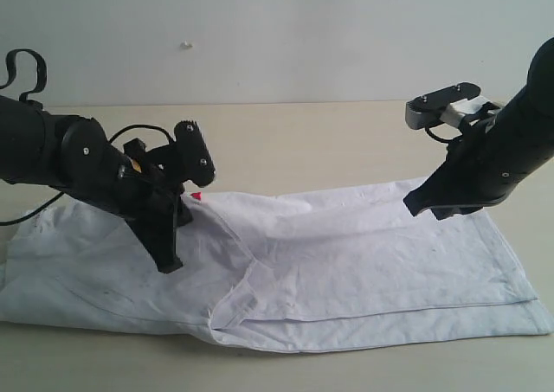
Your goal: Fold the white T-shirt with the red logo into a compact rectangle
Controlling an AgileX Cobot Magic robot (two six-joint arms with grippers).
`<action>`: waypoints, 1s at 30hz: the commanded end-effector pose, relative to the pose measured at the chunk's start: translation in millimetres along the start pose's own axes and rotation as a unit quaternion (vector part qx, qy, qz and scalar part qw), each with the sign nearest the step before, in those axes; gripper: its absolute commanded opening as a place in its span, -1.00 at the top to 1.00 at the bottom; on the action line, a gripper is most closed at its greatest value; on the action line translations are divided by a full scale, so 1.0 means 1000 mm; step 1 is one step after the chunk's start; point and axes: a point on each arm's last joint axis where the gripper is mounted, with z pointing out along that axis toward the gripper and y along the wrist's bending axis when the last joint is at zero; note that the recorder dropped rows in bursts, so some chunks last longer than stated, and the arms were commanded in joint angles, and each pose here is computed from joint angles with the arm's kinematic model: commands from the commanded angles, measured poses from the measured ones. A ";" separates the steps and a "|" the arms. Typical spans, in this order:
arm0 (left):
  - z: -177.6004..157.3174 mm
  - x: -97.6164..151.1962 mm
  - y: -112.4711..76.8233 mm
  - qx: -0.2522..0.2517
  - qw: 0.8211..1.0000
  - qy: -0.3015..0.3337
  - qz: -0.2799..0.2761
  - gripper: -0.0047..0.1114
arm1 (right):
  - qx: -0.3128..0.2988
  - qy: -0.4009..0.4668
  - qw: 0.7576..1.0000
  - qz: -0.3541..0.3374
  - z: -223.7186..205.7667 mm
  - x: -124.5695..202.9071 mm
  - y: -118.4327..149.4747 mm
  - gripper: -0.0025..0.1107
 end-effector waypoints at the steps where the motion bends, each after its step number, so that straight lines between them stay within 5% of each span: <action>1: 0.004 -0.005 0.010 -0.054 0.998 -0.031 -0.001 0.92 | 0.002 -0.008 1.000 0.004 -0.004 -0.001 -0.002 0.96; 6: -0.002 0.000 0.017 -0.055 0.998 -0.028 -0.026 0.92 | 0.002 -0.008 1.000 0.004 -0.004 -0.001 -0.002 0.96; 13: -0.040 0.058 0.061 -0.030 0.962 0.011 -0.273 0.92 | -0.004 -0.010 1.000 0.014 -0.004 -0.001 -0.001 0.96; 21: -0.073 0.136 0.084 0.063 0.862 0.023 -0.502 0.92 | -0.017 -0.008 0.999 0.030 -0.004 -0.001 0.001 0.96; 25: -0.086 0.161 0.090 0.089 0.816 -0.003 -0.571 0.92 | -0.018 -0.004 0.999 0.029 -0.004 0.000 0.002 0.96; 28: -0.095 0.187 0.091 0.087 0.792 -0.001 -0.604 0.62 | -0.022 -0.002 0.999 0.029 -0.004 0.000 0.002 0.96; 30: -0.093 0.196 0.087 0.085 0.791 0.006 -0.605 0.21 | -0.022 -0.002 0.999 0.029 -0.004 0.000 0.002 0.96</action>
